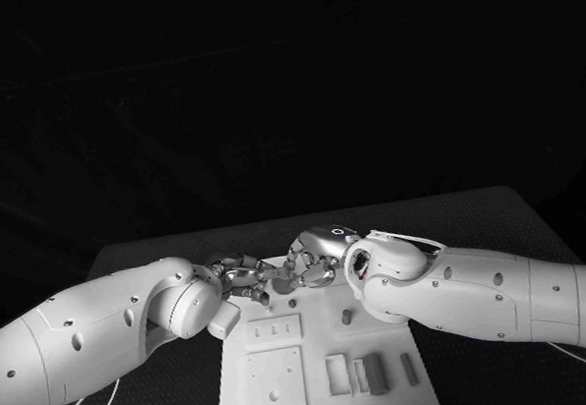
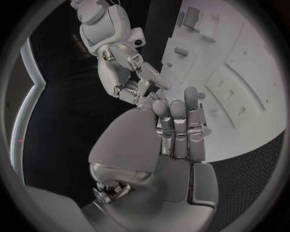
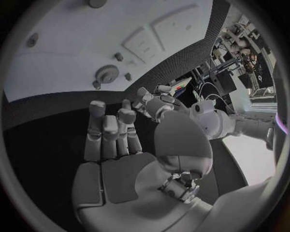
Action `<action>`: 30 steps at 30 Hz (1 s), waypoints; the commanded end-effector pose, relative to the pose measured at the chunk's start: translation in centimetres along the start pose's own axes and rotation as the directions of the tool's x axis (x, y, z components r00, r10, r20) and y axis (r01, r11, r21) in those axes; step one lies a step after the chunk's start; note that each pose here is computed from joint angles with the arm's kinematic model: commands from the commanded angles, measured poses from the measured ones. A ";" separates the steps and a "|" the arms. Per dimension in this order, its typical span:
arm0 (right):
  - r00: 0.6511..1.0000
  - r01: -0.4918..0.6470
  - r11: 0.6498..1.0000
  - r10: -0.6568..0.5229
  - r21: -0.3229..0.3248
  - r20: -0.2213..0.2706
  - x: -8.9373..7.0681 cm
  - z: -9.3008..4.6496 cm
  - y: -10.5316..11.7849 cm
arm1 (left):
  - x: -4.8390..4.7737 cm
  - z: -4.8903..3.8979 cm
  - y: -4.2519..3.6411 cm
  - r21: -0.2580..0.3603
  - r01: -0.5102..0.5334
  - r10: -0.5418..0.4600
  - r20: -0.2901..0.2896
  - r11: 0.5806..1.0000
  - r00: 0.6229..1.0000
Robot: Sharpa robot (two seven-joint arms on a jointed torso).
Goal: Assemble the parts on the task board
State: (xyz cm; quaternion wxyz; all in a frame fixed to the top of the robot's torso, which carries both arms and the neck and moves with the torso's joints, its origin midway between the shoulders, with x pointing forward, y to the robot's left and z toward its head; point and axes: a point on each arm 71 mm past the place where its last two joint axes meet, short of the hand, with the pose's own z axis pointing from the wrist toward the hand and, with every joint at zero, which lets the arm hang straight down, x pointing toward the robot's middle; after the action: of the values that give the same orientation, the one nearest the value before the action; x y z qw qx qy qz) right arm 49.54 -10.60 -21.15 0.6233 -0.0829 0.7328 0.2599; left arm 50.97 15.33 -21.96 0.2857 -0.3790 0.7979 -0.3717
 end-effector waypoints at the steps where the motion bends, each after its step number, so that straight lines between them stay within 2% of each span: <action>1: 1.000 -0.015 1.000 0.015 0.006 0.026 -0.2 0.0 -0.4 | 0.30 0.00 -0.08 0.001 -0.037 0.037 -0.025 0.999 0.999; 5: 1.000 -0.011 1.000 0.011 0.016 0.026 -0.3 -0.2 -1.0 | 0.12 0.01 -0.06 0.005 -0.077 0.077 -0.003 0.997 0.997; 13: 0.999 -0.011 0.998 0.008 0.059 0.049 -0.8 -0.8 -3.1 | -0.77 -0.05 0.15 -0.023 -0.202 0.203 0.088 0.979 0.975; 17: 0.998 -0.023 0.996 0.018 0.082 0.067 -1.4 -0.9 -4.0 | -0.91 -0.06 0.27 -0.045 -0.246 0.250 0.099 0.968 0.963; 21: 0.996 -0.045 0.993 0.036 0.110 0.083 -2.2 -0.8 -5.1 | -0.84 -0.04 0.45 -0.072 -0.291 0.297 0.097 0.954 0.950; 23: 0.995 -0.080 0.987 0.071 0.136 0.074 -2.3 -0.6 -5.8 | -0.76 -0.03 0.65 -0.087 -0.312 0.319 0.083 0.946 0.944; 24: 0.993 -0.101 0.984 0.091 0.149 0.075 -2.5 -0.6 -6.1 | -0.71 -0.01 0.82 -0.097 -0.322 0.329 0.075 0.942 0.941; 26: 0.990 -0.130 0.977 0.118 0.171 0.079 -2.7 -0.5 -6.7 | -0.49 0.03 1.66 -0.126 -0.358 0.367 0.060 0.925 0.928; 30: 0.984 -0.170 0.966 0.156 0.193 0.085 -3.2 -0.4 -7.4 | -0.32 0.12 2.10 -0.154 -0.394 0.405 0.045 0.906 0.913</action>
State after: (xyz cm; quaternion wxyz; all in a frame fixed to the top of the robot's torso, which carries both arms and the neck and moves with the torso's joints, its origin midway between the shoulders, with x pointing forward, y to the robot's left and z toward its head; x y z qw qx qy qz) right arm 53.09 -17.64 -20.05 0.6464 0.0228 0.7299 0.2209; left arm 50.52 16.54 -23.65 0.3576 -0.2695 0.8559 -0.2588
